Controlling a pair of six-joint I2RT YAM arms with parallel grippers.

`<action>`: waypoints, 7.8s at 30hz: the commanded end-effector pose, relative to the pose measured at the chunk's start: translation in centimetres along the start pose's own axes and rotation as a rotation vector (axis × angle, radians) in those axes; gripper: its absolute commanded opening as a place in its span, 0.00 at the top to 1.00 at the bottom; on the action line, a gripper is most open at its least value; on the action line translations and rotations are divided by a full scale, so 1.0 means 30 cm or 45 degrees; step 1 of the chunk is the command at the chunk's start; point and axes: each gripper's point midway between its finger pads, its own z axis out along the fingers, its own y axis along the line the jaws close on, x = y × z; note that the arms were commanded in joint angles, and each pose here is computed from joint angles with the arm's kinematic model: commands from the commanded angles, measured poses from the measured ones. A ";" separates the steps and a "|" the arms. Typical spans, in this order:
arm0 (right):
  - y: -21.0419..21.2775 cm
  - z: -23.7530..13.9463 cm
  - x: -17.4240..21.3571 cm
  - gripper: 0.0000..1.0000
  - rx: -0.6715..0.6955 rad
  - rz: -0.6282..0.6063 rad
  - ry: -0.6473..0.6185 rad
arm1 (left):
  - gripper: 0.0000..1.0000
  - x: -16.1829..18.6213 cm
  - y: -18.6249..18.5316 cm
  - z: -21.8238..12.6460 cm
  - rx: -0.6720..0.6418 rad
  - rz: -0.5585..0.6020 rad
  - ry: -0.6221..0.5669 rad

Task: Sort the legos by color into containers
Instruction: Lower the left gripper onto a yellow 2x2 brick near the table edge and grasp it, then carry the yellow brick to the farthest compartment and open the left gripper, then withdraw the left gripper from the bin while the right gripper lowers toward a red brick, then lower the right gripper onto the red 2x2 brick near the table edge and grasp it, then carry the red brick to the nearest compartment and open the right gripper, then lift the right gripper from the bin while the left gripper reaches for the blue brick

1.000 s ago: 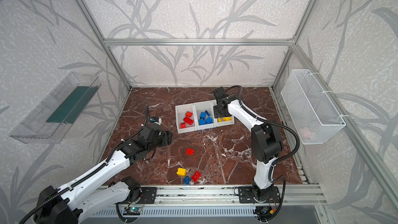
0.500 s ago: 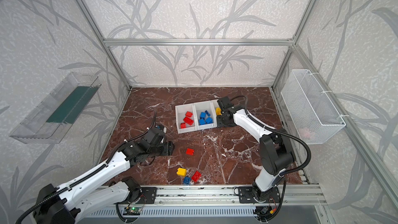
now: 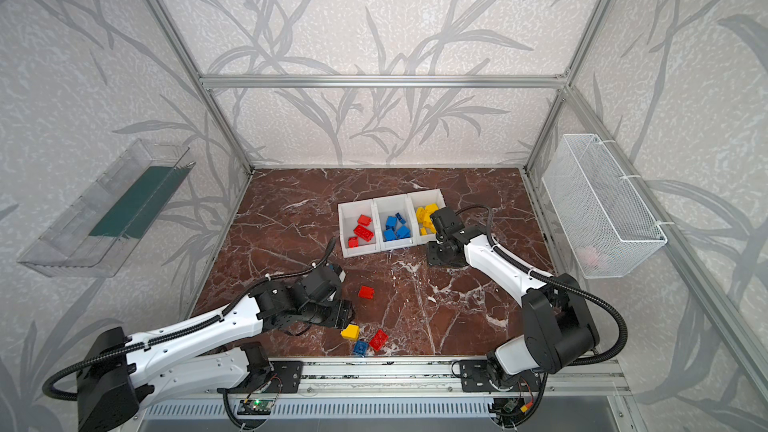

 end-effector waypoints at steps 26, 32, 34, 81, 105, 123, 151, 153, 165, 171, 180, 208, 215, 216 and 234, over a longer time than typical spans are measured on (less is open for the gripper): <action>-0.022 -0.029 0.034 0.40 0.001 0.047 -0.040 | 0.40 0.114 -0.038 0.151 0.022 0.007 0.205; -0.019 -0.027 0.034 0.40 -0.006 0.067 -0.040 | 0.58 0.107 -0.028 0.150 0.005 0.016 0.186; -0.018 -0.026 0.034 0.40 -0.008 0.072 -0.040 | 0.60 0.098 -0.032 0.147 0.011 0.033 0.176; -0.121 -0.166 0.203 0.40 0.011 0.227 -0.146 | 0.59 -1.221 -0.538 0.169 0.439 0.272 -0.486; -0.078 -0.175 0.250 0.39 -0.068 0.148 -0.058 | 0.34 -1.226 -0.493 0.054 0.442 0.238 -0.581; 0.342 -0.080 0.563 0.33 -0.043 -0.405 0.174 | 0.32 -0.892 0.031 -0.211 0.133 -0.042 -0.771; 0.590 0.009 0.752 0.28 -0.178 -0.959 0.410 | 0.30 -0.695 0.204 -0.244 -0.009 -0.165 -0.807; 0.589 0.017 0.753 0.28 -0.171 -0.962 0.411 | 0.30 -0.693 0.204 -0.244 -0.008 -0.167 -0.807; 0.566 0.074 0.741 0.39 -0.064 -0.957 0.396 | 0.29 -0.689 0.212 -0.236 -0.016 -0.173 -0.802; 0.564 0.071 0.732 0.48 -0.052 -0.966 0.389 | 0.29 -0.688 0.214 -0.231 -0.017 -0.173 -0.798; 0.569 0.007 0.569 0.52 -0.093 -0.926 0.287 | 0.29 -0.676 0.222 -0.240 -0.025 -0.176 -0.805; 0.732 0.171 -0.385 0.52 -0.174 -0.535 -0.066 | 0.29 -0.442 0.288 -0.276 -0.015 -0.298 -0.788; 0.767 0.155 -0.402 0.35 -0.231 -0.520 -0.062 | 0.29 -0.433 0.269 -0.248 0.030 -0.292 -0.744; 0.770 0.146 -0.406 0.33 -0.234 -0.520 -0.066 | 0.29 -0.431 0.268 -0.246 0.032 -0.290 -0.738; 0.642 -0.080 -0.308 0.31 -0.260 -0.411 -0.176 | 0.29 -0.326 0.195 -0.160 0.072 -0.162 -0.537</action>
